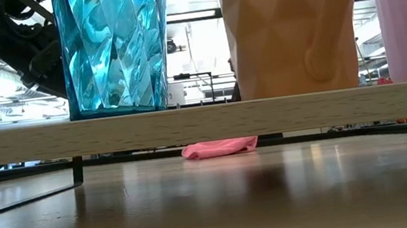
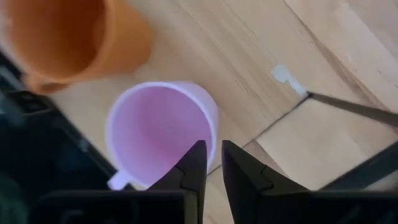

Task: Stack small to large cups/mugs on shelf
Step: Return to Home Position

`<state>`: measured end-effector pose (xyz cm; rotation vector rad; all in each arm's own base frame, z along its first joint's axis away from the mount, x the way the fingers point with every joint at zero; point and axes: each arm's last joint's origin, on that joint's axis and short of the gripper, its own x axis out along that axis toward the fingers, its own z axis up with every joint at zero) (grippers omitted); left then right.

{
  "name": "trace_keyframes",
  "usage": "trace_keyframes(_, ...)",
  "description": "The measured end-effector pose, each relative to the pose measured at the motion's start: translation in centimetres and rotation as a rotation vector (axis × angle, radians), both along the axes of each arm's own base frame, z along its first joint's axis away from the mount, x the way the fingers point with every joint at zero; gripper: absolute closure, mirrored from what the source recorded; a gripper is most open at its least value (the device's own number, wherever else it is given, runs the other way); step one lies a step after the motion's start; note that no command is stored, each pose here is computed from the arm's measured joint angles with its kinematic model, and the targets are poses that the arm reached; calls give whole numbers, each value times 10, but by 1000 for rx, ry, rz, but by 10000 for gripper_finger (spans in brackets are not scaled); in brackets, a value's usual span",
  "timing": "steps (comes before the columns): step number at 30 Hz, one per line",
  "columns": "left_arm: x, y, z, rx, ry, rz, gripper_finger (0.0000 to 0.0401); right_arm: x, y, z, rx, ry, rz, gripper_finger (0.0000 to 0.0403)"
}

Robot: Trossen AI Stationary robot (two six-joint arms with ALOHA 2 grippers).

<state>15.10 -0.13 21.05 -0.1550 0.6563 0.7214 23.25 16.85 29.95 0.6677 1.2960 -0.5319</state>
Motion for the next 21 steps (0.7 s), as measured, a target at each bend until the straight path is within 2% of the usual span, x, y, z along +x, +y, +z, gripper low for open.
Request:
trace_keyframes(7,0,0,0,0,0,0,294,-15,-15,39,11,-256,85,345)
trace_keyframes(11,0,0,0,0,0,0,294,-25,-25,63,-11,-431,202,345)
trace_keyframes(19,0,0,0,1,2,-1,294,-60,-52,98,-62,-598,393,345)
trace_keyframes(21,0,0,0,1,2,-1,294,-67,-57,104,-72,-631,403,345)
